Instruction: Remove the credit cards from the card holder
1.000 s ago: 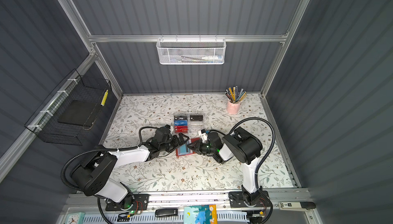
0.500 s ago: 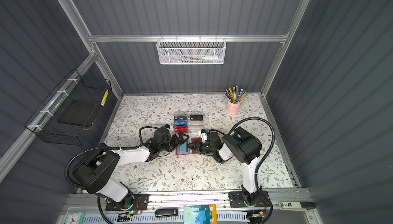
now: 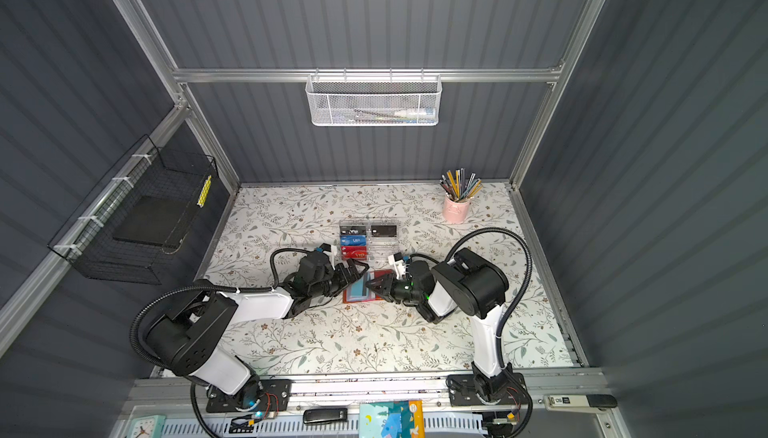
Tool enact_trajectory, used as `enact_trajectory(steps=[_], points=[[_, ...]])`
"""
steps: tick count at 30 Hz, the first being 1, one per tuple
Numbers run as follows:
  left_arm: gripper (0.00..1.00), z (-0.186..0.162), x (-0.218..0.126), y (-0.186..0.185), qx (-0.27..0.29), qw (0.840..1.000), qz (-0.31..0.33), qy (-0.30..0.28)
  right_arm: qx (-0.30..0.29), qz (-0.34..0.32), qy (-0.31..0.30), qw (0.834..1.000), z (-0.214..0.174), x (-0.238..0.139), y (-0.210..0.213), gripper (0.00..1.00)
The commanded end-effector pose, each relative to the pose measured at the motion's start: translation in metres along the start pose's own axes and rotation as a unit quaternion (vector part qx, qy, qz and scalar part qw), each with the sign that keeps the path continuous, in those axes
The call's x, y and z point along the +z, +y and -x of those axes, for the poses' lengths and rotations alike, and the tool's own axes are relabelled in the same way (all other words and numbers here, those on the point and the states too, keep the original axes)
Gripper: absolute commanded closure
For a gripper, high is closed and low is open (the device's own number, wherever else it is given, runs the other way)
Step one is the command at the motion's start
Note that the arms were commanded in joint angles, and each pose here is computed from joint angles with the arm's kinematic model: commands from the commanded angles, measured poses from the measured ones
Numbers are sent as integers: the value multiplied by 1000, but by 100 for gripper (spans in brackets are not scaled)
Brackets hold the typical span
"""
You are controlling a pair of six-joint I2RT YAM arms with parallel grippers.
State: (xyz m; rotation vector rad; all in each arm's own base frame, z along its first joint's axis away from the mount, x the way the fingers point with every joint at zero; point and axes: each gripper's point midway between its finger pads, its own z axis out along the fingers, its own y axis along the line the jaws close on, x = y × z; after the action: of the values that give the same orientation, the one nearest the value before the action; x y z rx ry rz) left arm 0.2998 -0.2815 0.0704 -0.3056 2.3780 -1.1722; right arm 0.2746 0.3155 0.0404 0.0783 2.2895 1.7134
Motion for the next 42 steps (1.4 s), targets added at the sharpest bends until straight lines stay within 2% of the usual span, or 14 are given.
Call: enact_trajectory(steps=[1, 42], points=[[0, -35, 2, 44, -32, 996, 63, 59, -14, 18, -3, 1000, -1, 1, 7, 71], [0, -44, 6, 54, -56, 995, 56, 66, -40, 44, -7, 998, 0, 16, 25, 70]])
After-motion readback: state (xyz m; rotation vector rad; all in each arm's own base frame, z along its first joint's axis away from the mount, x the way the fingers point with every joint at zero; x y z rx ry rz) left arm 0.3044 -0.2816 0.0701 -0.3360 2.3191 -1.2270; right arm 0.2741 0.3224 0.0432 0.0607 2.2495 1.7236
